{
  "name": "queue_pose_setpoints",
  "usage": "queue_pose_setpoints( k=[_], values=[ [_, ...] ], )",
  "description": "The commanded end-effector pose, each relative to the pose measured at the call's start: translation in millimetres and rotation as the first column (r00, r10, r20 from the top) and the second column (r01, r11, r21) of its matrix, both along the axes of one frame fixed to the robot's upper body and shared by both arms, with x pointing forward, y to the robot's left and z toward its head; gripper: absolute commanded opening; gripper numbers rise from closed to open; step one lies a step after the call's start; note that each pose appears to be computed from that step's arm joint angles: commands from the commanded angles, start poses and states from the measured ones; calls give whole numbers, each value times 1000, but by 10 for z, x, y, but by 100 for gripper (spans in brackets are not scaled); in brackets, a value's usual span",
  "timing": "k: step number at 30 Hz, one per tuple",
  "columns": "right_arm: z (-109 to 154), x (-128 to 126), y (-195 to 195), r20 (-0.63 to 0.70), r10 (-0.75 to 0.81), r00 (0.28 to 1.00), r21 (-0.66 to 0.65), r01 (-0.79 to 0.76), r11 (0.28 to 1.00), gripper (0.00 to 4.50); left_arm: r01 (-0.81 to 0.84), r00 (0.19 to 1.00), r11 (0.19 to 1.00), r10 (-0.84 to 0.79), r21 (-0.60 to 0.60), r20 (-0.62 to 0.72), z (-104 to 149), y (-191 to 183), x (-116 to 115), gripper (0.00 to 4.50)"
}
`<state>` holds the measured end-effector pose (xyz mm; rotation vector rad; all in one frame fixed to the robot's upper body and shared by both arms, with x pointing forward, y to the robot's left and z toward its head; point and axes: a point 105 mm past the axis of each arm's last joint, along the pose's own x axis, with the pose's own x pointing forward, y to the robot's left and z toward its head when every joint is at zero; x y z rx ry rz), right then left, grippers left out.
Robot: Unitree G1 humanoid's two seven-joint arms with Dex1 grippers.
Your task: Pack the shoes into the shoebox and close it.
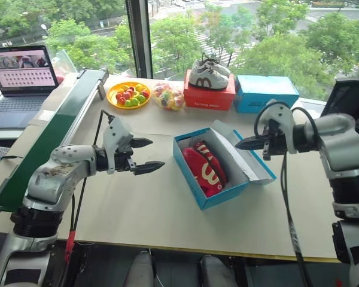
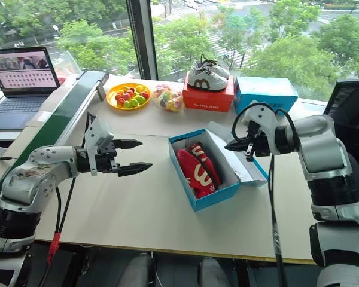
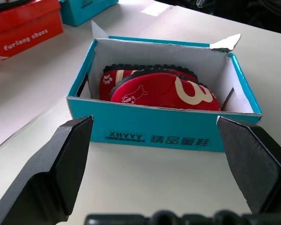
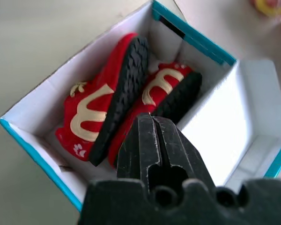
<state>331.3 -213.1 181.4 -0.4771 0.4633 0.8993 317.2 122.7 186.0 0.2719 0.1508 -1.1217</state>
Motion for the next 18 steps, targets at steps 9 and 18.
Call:
queue_pose_setpoints(
  k=[9, 18],
  values=[
    [-521, -553, -427, -196, -325, 925, 293, 371, 881, 5, 145, 989, 988, -146, 54, 25, 106, -112, 15, 450],
    [-971, -281, -400, -313, -453, 834, 463, 551, 694, 5, 143, 988, 986, -147, 87, 49, 209, -50, 40, 450]
  ],
)
